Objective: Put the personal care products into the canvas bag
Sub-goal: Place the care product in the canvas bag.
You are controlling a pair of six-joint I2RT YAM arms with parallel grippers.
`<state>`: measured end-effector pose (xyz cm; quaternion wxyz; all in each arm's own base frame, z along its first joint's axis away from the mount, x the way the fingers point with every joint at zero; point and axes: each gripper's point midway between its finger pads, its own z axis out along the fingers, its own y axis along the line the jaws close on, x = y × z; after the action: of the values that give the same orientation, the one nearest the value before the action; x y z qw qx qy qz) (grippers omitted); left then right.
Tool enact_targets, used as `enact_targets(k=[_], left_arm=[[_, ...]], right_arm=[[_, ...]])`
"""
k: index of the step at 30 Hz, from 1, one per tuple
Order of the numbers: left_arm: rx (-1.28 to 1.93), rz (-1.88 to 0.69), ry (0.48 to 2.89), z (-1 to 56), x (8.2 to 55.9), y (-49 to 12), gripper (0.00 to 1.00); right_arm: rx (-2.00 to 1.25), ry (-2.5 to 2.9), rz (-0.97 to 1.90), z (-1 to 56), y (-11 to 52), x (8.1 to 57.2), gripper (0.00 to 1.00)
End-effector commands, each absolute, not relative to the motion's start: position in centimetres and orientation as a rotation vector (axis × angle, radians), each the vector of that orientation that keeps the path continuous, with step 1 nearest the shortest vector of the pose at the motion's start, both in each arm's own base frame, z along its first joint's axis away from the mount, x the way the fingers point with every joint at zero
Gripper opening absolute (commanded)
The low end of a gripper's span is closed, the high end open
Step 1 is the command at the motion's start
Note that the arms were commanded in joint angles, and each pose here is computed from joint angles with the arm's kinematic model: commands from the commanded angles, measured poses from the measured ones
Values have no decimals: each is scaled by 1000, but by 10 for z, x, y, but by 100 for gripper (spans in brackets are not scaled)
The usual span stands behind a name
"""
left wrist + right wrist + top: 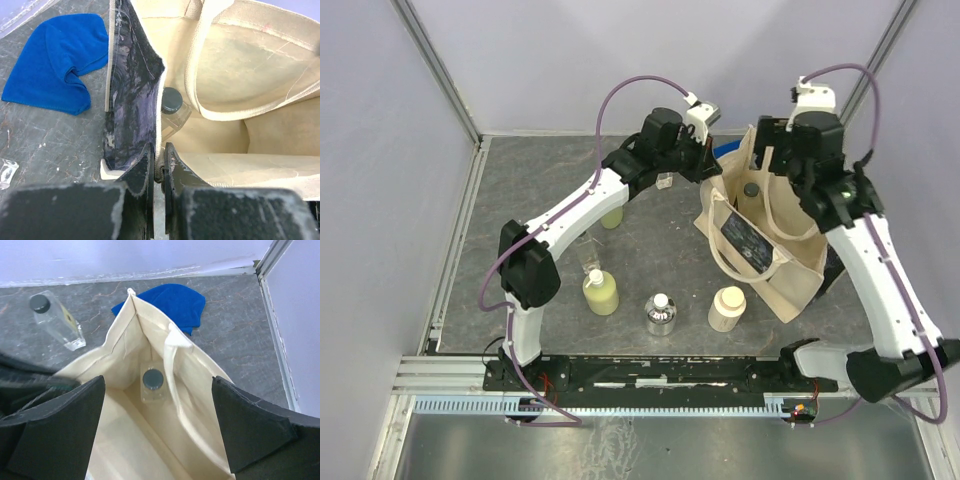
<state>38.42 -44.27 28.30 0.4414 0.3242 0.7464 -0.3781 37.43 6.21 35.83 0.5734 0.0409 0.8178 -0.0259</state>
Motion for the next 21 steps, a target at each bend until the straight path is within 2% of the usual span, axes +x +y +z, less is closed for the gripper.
enact_targets(k=[1,6,13,21], left_arm=[[793,-909,1805,306,394,-442,3],[796,-870,1820,303,399,-440,3],[799,-885,1838,297,401,-445,3],[805,-857,1852,292,405,-443,3]], right_arm=[[91,2018,33,378,61,313,94],[20,2187,189,356,88,266,87],[-167,2277,331,344,134,216,81],[-386,2449,209,285,163,173,81]])
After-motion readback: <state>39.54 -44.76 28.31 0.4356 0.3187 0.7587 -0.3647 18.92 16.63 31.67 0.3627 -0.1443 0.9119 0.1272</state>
